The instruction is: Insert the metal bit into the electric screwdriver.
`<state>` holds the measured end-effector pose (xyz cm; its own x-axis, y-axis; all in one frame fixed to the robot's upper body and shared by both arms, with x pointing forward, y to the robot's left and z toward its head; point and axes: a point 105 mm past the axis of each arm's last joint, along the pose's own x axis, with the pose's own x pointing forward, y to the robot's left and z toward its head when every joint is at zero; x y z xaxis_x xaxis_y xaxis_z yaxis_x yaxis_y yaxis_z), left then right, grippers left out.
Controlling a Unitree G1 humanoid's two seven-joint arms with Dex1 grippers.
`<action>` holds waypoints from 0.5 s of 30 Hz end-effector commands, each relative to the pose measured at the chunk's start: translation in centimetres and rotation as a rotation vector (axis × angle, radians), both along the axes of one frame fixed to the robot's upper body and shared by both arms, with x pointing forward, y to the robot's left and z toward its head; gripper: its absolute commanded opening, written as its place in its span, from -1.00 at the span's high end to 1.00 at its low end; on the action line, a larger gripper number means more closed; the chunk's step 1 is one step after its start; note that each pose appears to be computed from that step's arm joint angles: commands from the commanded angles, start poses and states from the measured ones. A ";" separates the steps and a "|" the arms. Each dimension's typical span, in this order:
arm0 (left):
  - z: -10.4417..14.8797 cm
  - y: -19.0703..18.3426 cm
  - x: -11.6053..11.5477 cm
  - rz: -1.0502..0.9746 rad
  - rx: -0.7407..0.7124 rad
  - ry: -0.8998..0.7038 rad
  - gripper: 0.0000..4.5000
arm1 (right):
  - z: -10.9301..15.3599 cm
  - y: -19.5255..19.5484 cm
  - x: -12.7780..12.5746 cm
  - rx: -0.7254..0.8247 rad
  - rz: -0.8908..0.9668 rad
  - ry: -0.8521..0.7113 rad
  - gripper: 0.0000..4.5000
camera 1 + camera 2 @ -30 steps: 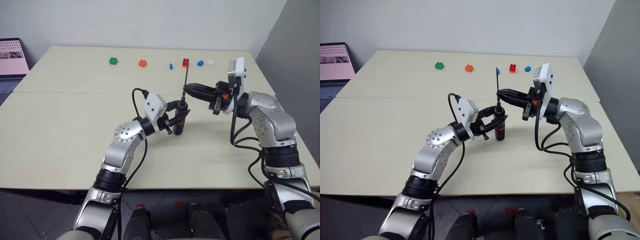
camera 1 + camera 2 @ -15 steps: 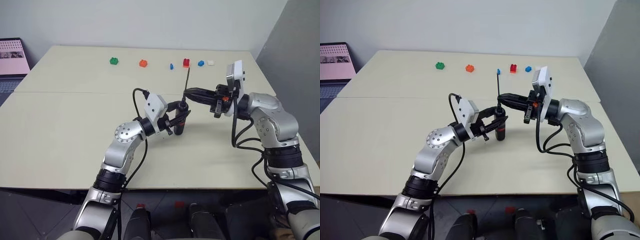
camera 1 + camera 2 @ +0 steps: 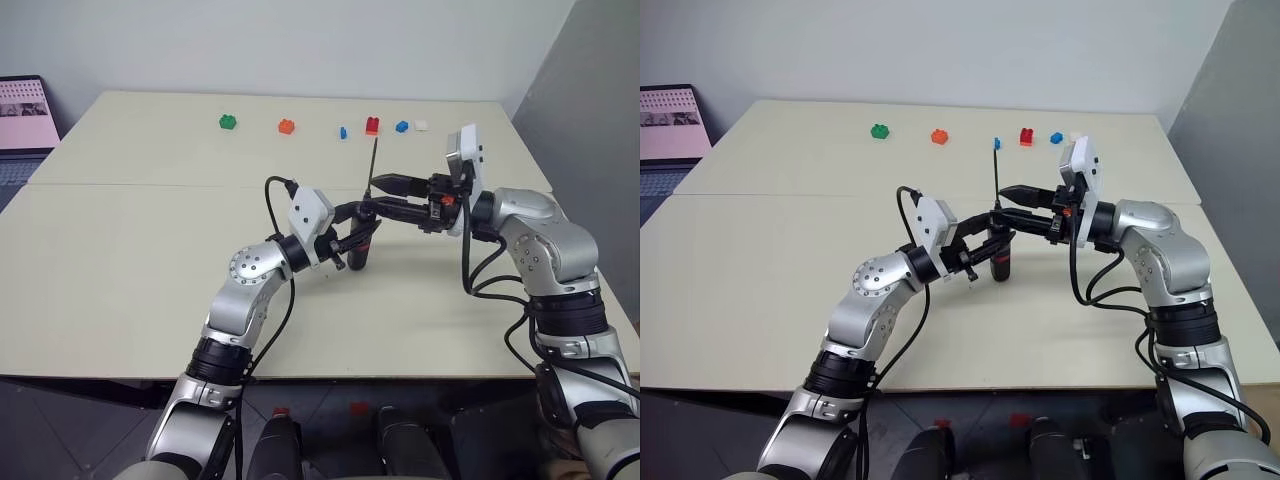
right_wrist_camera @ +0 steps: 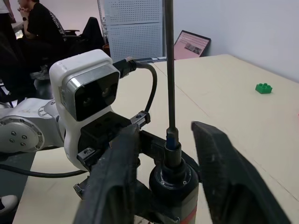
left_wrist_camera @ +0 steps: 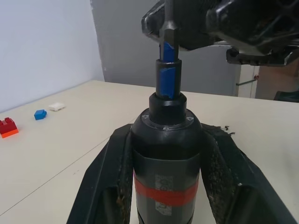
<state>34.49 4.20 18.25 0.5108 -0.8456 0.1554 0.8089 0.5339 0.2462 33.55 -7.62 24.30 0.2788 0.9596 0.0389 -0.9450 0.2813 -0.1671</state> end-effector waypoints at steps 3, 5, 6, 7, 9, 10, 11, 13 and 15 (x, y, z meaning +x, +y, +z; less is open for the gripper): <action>-0.3 0.0 0.1 0.004 0.014 0.010 0.27 | 2.1 -0.5 -0.5 0.045 0.000 -0.063 -0.46; -0.3 0.1 0.3 0.015 0.019 0.014 0.27 | 2.2 -0.8 -0.6 0.045 -0.005 -0.062 -0.47; -0.2 0.3 0.4 0.024 0.024 0.015 0.27 | 2.2 -1.0 -0.7 0.044 -0.008 -0.062 -0.47; -0.2 0.4 0.5 0.030 0.027 0.016 0.27 | 2.1 -1.0 -0.8 0.042 -0.010 -0.062 -0.47; 0.1 0.5 0.9 0.055 0.032 0.021 0.27 | 1.9 -1.5 -1.1 0.040 -0.025 -0.059 -0.47; 0.1 0.4 1.0 0.058 0.035 0.020 0.27 | 1.8 -1.6 -1.3 0.037 -0.029 -0.060 -0.47; 0.2 0.4 1.0 0.059 0.037 0.019 0.27 | 1.7 -1.7 -1.4 0.035 -0.031 -0.062 -0.47; 0.4 0.1 1.0 0.056 0.045 0.013 0.27 | 1.7 -1.7 -1.4 0.033 -0.046 -0.073 -0.47; 0.6 0.1 1.2 0.060 0.056 0.006 0.27 | 1.7 -1.7 -1.4 0.032 -0.058 -0.081 -0.54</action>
